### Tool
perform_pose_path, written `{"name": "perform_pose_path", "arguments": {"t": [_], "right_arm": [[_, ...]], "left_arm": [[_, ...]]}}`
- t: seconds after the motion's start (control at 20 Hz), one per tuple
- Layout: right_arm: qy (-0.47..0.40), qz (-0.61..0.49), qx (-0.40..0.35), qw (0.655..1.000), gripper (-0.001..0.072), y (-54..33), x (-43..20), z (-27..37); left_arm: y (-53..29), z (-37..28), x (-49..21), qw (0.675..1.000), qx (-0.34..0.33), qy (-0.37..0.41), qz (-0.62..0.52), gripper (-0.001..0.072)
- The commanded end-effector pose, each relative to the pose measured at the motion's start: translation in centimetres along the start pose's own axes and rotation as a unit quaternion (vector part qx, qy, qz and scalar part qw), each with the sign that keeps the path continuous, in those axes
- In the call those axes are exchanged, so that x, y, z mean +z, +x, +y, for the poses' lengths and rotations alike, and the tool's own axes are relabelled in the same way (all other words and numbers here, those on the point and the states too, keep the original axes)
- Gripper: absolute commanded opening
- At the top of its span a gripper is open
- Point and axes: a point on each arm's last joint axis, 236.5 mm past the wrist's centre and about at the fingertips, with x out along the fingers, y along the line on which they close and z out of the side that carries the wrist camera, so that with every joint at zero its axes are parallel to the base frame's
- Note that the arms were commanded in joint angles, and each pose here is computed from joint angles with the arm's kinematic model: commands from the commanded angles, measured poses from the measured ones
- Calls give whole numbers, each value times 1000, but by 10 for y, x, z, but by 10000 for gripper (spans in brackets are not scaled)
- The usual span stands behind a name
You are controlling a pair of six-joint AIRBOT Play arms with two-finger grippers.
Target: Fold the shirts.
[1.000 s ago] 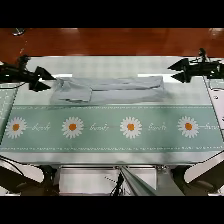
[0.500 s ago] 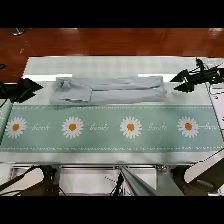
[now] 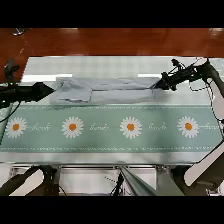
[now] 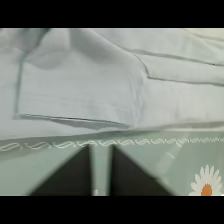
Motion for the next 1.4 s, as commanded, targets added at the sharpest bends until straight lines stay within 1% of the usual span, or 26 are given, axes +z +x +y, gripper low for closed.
{"name": "perform_pose_path", "arguments": {"t": [0.0, 0.05, 0.1, 0.15, 0.25, 0.35, 0.5, 0.65, 0.75, 0.85, 0.9, 1.05, 1.2, 1.3, 1.35], "right_arm": [[-31, -29, -59, 997, 22, -44, -2, 7], [-43, -49, -98, 993, 21, -69, -5, 2], [-42, -78, -114, 989, 22, -92, -9, 4], [-38, -107, -112, 987, 22, -110, -19, 9], [-50, -117, -119, 985, 22, -129, -61, 15], [-55, -122, -139, 981, 22, -137, -107, 20], [-45, -167, -122, 977, 21, -140, -153, 45], [-45, -204, -91, 974, 22, -143, -181, 72], [-58, -220, -79, 970, 22, -151, -191, 89], [-69, -231, -74, 968, 22, -157, -200, 101], [-74, -232, -70, 967, 22, -158, -205, 106], [-81, -227, -53, 969, 22, -158, -212, 117], [-97, -240, -34, 965, 22, -160, -207, 127], [-99, -241, -37, 965, 22, -160, -207, 127], [-99, -240, -37, 965, 22, -160, -207, 126]], "left_arm": [[11, -25, -10, 999, -18, 37, 15, 20], [16, -36, -17, 998, -27, 49, 27, 20], [21, -48, -26, 996, -36, 64, 40, 19], [27, -64, -37, 994, -48, 82, 56, 18], [45, -94, -55, 992, -62, 76, 81, 17], [72, -129, -62, 989, -74, 98, 78, 17], [124, -199, -80, 978, -106, 153, 92, 17], [176, -254, -115, 966, -123, 169, 154, 17], [202, -280, -138, 960, -119, 170, 187, 17], [219, -307, -161, 952, -134, 186, 203, 17], [227, -316, -174, 950, -136, 182, 214, 17], [244, -334, -219, 942, -139, 172, 251, 17], [251, -349, -259, 933, -155, 157, 284, 18], [249, -356, -270, 929, -163, 150, 297, 18], [245, -360, -263, 929, -168, 151, 293, 18]]}}
